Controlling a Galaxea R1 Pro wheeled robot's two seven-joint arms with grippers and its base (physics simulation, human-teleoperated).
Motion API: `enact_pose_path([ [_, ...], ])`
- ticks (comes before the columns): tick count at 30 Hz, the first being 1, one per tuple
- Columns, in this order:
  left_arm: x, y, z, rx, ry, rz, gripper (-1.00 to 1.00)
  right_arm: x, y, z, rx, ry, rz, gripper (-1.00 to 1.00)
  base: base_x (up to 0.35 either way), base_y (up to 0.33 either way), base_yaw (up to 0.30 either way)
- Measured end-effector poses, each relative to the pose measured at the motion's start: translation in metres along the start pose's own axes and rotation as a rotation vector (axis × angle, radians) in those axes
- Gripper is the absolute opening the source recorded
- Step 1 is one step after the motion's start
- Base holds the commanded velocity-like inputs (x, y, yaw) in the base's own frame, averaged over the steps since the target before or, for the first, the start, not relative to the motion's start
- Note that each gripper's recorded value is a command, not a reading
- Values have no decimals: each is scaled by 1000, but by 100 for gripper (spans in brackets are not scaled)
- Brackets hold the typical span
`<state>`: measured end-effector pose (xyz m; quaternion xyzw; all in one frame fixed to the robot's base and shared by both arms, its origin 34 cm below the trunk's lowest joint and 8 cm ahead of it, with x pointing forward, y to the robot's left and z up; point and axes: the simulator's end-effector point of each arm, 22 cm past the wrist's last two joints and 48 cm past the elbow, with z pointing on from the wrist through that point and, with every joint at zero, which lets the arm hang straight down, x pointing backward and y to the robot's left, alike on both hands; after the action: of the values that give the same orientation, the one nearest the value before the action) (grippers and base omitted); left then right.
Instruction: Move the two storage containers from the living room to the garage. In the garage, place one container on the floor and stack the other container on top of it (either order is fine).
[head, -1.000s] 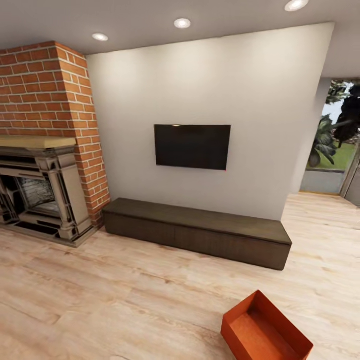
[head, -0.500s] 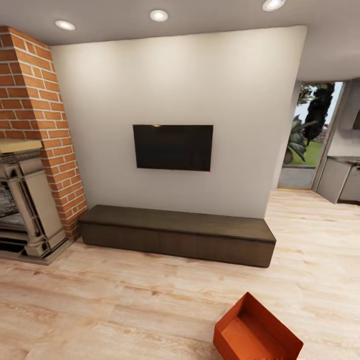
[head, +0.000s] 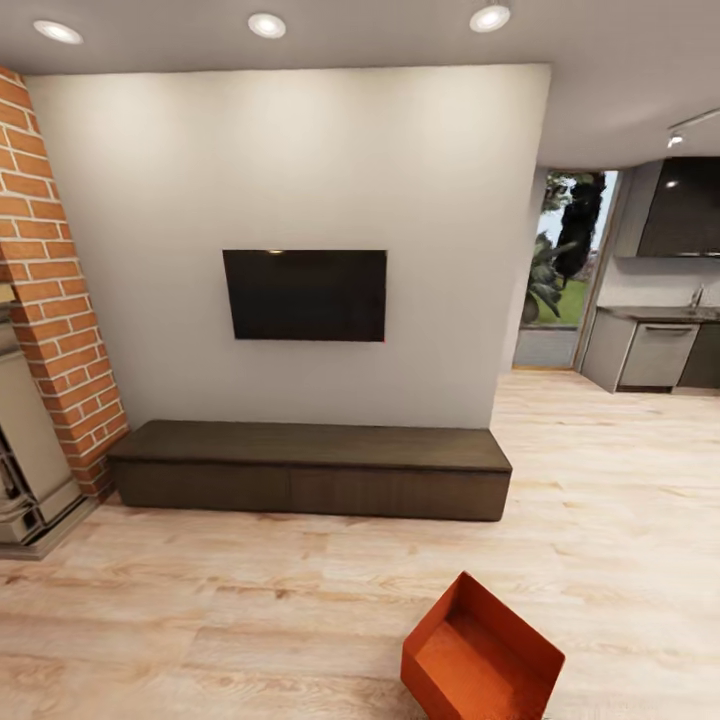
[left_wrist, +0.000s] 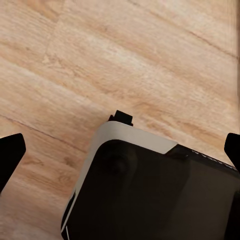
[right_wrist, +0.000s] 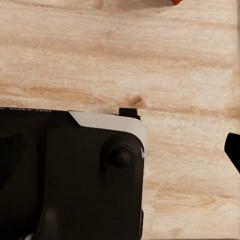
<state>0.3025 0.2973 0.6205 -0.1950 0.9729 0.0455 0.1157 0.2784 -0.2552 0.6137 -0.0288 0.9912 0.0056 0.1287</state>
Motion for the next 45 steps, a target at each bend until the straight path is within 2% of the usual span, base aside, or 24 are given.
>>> enact_pose_path([
  [8,0,0,0,0,-1,0,100,0,0,0,0,0,0,100,61,60,-202],
  [28,0,0,0,0,-1,1,100,-1,-3,0,8,-3,0,100,211,205,-18],
  [45,0,0,0,0,0,-1,100,0,-3,0,7,1,3,100,5,5,-235],
])
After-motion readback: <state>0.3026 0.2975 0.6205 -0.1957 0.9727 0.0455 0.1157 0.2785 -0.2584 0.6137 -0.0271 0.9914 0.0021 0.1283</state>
